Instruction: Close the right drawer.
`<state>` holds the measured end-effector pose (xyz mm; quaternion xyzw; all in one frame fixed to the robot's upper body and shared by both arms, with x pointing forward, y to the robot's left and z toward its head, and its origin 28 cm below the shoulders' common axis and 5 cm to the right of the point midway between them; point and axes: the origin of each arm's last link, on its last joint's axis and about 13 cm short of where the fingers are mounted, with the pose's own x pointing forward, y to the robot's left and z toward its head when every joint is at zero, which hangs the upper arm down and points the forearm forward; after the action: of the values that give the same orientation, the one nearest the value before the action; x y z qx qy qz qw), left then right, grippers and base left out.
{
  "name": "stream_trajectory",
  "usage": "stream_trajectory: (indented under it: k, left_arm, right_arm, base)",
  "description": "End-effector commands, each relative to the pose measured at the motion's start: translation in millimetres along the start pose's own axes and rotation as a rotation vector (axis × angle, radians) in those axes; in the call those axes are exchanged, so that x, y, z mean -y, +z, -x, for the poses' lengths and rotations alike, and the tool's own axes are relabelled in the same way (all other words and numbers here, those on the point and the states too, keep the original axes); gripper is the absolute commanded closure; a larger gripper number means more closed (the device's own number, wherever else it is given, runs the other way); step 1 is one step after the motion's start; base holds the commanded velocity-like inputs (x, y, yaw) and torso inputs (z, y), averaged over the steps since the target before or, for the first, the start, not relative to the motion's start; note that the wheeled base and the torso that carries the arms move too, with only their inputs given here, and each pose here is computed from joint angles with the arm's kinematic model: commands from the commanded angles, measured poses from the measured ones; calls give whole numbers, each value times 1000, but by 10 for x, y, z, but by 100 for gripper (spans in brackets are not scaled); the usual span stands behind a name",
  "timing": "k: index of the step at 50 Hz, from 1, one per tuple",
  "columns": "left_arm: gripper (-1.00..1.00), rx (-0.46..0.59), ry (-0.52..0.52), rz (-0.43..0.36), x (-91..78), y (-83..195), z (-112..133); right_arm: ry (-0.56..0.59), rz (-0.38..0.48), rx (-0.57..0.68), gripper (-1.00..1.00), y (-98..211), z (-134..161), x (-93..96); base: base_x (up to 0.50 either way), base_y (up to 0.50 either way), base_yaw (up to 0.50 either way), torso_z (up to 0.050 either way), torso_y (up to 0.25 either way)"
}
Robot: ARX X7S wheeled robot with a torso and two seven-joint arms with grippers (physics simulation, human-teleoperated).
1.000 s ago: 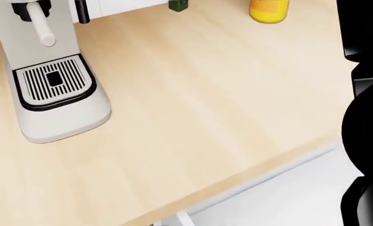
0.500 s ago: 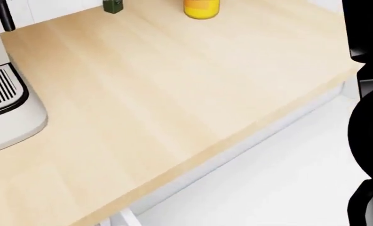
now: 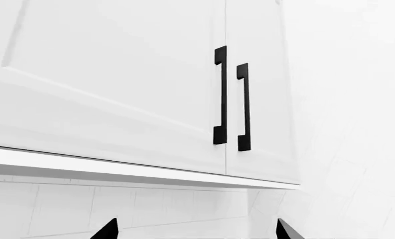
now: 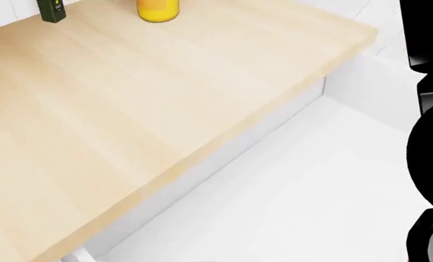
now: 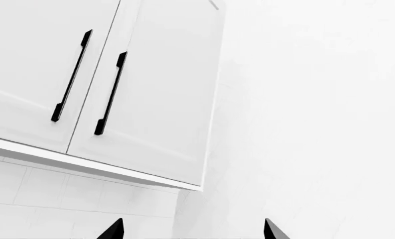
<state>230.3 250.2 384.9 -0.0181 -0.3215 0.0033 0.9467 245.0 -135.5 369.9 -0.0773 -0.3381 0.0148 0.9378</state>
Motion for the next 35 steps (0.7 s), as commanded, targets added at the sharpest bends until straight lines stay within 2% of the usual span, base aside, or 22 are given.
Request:
stream_trajectory:
  k: [1,35]
  left_arm:
    - [-100,-2,1,0,-13,-19,-3]
    - [-100,1,1,-2,-12,-8,5]
  right_arm:
    - [2,1,-1,-100,-22,-7,-13]
    - [4,1,1,-100,-21,1,-16]
  base:
    - [0,0,-500,0,0]
    - [0,0,-500,0,0]
